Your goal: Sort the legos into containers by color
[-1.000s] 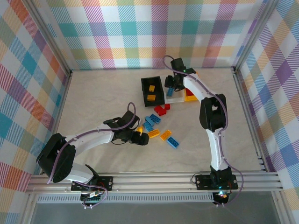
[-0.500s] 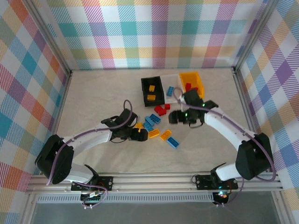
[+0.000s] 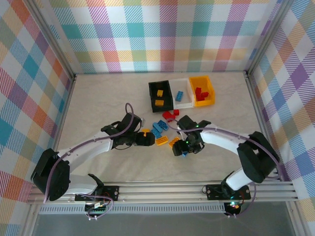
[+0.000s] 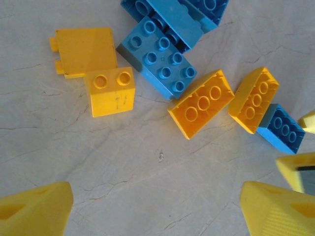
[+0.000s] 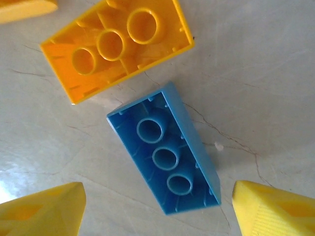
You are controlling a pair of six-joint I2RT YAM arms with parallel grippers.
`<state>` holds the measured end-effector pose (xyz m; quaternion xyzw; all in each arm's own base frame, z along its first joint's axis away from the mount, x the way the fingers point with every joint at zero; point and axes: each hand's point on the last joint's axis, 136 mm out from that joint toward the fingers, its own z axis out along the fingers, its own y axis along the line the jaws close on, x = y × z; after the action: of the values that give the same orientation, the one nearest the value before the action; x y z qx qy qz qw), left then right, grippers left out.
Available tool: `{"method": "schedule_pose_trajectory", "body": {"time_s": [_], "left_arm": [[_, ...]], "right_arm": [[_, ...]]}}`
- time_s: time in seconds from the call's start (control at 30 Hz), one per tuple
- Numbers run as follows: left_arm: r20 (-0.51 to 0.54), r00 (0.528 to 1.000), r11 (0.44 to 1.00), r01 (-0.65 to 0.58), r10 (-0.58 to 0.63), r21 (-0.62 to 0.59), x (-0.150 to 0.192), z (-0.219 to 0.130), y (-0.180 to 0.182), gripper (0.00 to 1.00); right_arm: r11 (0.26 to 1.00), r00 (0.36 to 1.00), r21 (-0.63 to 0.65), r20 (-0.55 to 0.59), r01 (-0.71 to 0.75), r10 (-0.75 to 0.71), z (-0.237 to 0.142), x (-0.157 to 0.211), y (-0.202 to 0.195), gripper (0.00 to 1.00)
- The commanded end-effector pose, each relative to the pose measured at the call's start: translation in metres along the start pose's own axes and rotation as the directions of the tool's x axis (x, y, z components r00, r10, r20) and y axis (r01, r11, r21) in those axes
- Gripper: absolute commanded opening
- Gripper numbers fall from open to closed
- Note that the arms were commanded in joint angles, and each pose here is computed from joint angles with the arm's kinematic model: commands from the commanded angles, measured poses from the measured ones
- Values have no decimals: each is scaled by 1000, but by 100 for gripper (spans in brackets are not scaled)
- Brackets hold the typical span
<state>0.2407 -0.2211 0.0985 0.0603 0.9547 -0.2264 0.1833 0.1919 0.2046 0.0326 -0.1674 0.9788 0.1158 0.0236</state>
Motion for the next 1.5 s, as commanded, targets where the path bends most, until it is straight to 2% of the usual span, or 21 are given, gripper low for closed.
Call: {"method": "schedule_pose_trajectory", "body": {"time_s": [0.0, 0.17, 0.3, 0.37, 0.53, 0.67, 0.73, 0.87, 1.0, 1.2, 1.33, 1.47], "left_arm": [[-10, 1000, 999, 26, -26, -28, 8, -3, 10, 88], [-13, 1000, 999, 25, -26, -35, 8, -2, 13, 89], [-18, 999, 999, 27, -28, -37, 7, -1, 14, 88], [-22, 999, 999, 27, -28, -36, 7, 1, 14, 88], [-23, 999, 999, 22, -23, -40, 5, 1, 15, 88], [-21, 1000, 999, 2, -3, -36, 4, 2, 14, 88], [-29, 999, 1000, -21, 20, -17, 4, 5, 9, 88], [-47, 997, 998, -68, 67, -15, 3, 11, 0, 88], [-58, 994, 995, -94, 93, -28, 6, 15, 0, 88], [-54, 995, 993, -89, 85, -76, 10, 8, 10, 88], [-67, 994, 992, -87, 81, -94, 16, 9, 16, 87], [-80, 993, 989, -91, 83, -112, 20, 10, 22, 86]], "right_arm": [[998, 999, 56, 12, 36, -37, 6, -11, -1, 76], [994, 998, 91, 8, 64, -65, 14, -13, 2, 67], [992, 997, 112, 26, 64, -67, 14, -15, 2, 41], [990, 997, 123, 27, 62, -66, 12, -14, 1, 32], [986, 998, 161, 38, 39, -45, -5, -4, -9, 30], [994, 991, 110, 133, -7, -8, -40, -12, -5, 30], [997, 976, 71, 217, -32, 16, -64, -33, -4, 31], [997, 934, 18, 352, -73, 62, -106, -99, -10, 31], [996, 898, 3, 432, -93, 82, -123, -178, -22, 31], [988, 894, 52, 435, -147, 110, -101, -270, -55, 30], [982, 899, 68, 417, -178, 134, -78, -304, -74, 30], [979, 898, 72, 417, -189, 142, -65, -323, -82, 32]]}}
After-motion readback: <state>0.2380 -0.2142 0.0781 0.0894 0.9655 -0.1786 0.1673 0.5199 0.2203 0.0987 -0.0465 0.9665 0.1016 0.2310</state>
